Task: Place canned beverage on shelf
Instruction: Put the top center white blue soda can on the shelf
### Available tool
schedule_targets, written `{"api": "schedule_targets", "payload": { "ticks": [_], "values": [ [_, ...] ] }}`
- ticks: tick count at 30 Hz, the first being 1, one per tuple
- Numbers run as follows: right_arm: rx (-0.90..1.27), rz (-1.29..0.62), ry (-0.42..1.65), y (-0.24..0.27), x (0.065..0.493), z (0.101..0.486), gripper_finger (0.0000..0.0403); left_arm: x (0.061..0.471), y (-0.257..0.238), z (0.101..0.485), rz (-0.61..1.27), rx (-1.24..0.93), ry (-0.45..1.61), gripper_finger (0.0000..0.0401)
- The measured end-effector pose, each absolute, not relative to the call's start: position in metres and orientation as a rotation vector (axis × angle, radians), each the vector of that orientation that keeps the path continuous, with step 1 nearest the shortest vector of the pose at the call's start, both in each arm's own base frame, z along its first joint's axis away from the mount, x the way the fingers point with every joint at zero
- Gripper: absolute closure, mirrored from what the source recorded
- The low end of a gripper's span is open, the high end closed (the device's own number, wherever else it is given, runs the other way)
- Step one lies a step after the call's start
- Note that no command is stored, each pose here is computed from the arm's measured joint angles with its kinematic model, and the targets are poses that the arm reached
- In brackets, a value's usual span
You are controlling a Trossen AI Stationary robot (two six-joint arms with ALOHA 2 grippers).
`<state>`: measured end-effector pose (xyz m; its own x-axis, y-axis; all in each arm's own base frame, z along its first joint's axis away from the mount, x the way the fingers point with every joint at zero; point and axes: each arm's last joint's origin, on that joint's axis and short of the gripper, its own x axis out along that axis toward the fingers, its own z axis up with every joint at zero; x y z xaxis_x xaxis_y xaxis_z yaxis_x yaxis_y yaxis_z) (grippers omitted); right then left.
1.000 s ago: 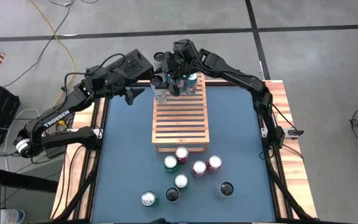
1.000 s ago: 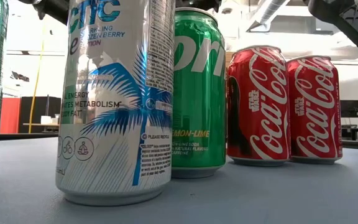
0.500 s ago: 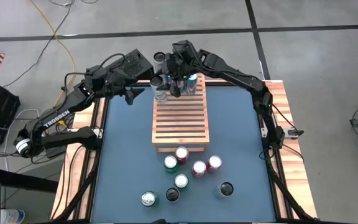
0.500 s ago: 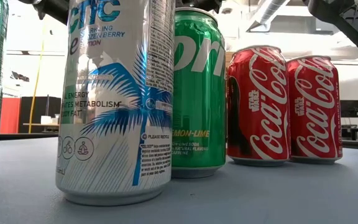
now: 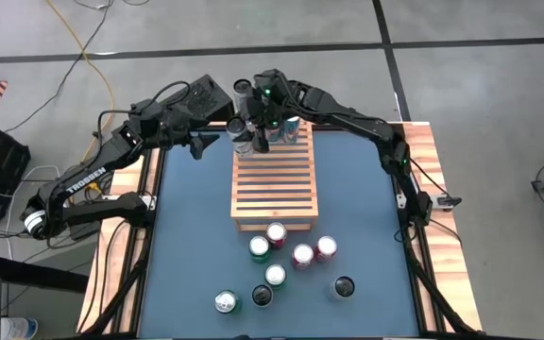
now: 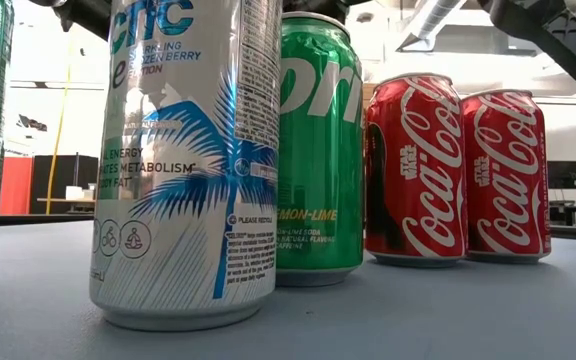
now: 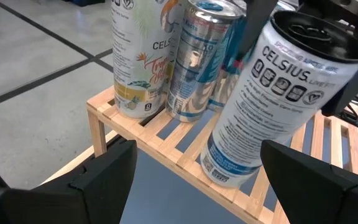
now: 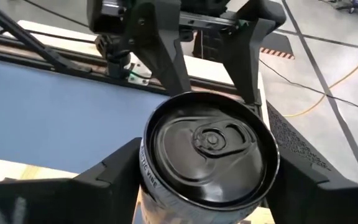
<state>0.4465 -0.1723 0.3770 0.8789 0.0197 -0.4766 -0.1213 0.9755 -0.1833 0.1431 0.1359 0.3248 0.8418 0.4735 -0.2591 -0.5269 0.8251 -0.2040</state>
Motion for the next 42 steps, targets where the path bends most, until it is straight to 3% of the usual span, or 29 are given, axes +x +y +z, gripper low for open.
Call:
{"api": "schedule_targets", "payload": {
  "ticks": [7,11,17,22,29,35,42],
  "values": [
    [-0.162,-0.034,0.498,-0.171,0.443,0.387,0.0176,0.143,0.136,0.325,0.540,-0.273,0.202,0.0073],
    [-0.116,-0.083,0.463,-0.166,0.430,0.407,0.0177,0.143,0.136,0.325,0.549,-0.273,0.201,0.0073],
    [-0.127,-0.123,0.362,-0.139,0.377,0.471,0.0177,0.143,0.137,0.325,0.567,-0.266,0.195,0.0073],
    [-0.087,-0.213,0.499,-0.118,0.328,0.492,0.0177,0.143,0.137,0.327,0.577,-0.264,0.176,0.0073],
    [-0.031,-0.261,0.618,-0.103,0.313,0.474,0.0176,0.142,0.139,0.327,0.632,-0.306,0.156,0.0073],
    [0.005,-0.339,0.460,-0.086,0.280,0.468,0.0176,0.142,0.139,0.328,0.620,-0.306,0.154,0.0073],
    [0.099,-0.454,0.345,-0.090,0.278,0.409,0.0175,0.142,0.139,0.328,0.620,-0.302,0.155,0.0073]
  ]
}}
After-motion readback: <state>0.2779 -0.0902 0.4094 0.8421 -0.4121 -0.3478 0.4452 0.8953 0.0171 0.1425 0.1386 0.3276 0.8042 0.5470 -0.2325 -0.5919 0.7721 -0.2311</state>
